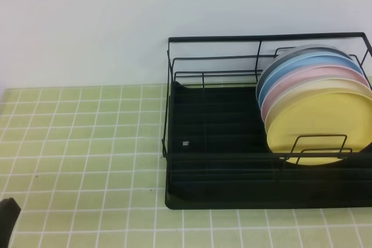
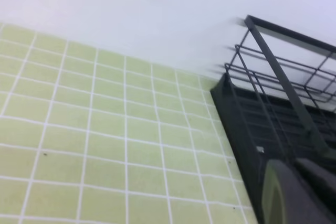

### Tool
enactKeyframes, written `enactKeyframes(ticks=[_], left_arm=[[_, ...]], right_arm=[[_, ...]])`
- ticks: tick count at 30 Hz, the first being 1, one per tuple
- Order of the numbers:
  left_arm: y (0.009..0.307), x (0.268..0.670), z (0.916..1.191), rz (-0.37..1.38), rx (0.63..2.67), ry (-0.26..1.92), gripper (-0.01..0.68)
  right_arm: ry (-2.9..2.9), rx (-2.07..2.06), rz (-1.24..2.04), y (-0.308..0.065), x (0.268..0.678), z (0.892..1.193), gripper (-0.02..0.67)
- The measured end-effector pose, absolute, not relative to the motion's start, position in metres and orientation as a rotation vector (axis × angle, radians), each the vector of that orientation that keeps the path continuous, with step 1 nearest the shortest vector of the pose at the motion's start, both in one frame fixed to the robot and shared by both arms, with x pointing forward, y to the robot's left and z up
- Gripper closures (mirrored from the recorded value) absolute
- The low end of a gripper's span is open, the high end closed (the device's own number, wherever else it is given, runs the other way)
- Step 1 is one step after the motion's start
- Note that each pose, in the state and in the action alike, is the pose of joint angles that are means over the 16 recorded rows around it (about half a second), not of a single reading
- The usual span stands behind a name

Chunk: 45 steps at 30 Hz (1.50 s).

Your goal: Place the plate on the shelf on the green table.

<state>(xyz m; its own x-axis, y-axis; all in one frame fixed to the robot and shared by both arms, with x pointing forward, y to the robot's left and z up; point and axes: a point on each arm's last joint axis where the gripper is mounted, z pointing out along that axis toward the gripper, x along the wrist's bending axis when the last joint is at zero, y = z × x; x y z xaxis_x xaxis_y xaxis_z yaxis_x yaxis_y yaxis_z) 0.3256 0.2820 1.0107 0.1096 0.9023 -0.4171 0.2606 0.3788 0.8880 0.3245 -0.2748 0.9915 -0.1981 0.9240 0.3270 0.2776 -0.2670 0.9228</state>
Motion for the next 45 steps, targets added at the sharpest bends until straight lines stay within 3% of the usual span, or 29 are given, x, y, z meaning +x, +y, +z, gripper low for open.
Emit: enactKeyframes(ticks=[13, 24, 45], left_arm=[[0.285, 0.313, 0.990, 0.797, 1.291, 1.370, 0.675], [0.296, 0.295, 0.962, 0.857, 1.197, 1.469, 0.675], [0.297, 0.292, 0.960, 0.872, 1.176, 1.471, 0.675]], right_arm=[[1.431, 1.509, 1.513, -0.274, 0.324, 0.991, 0.652], [1.436, 1.509, 1.516, -0.273, 0.324, 0.991, 0.652], [1.463, 1.405, 1.478, -0.274, 0.321, 0.993, 0.652]])
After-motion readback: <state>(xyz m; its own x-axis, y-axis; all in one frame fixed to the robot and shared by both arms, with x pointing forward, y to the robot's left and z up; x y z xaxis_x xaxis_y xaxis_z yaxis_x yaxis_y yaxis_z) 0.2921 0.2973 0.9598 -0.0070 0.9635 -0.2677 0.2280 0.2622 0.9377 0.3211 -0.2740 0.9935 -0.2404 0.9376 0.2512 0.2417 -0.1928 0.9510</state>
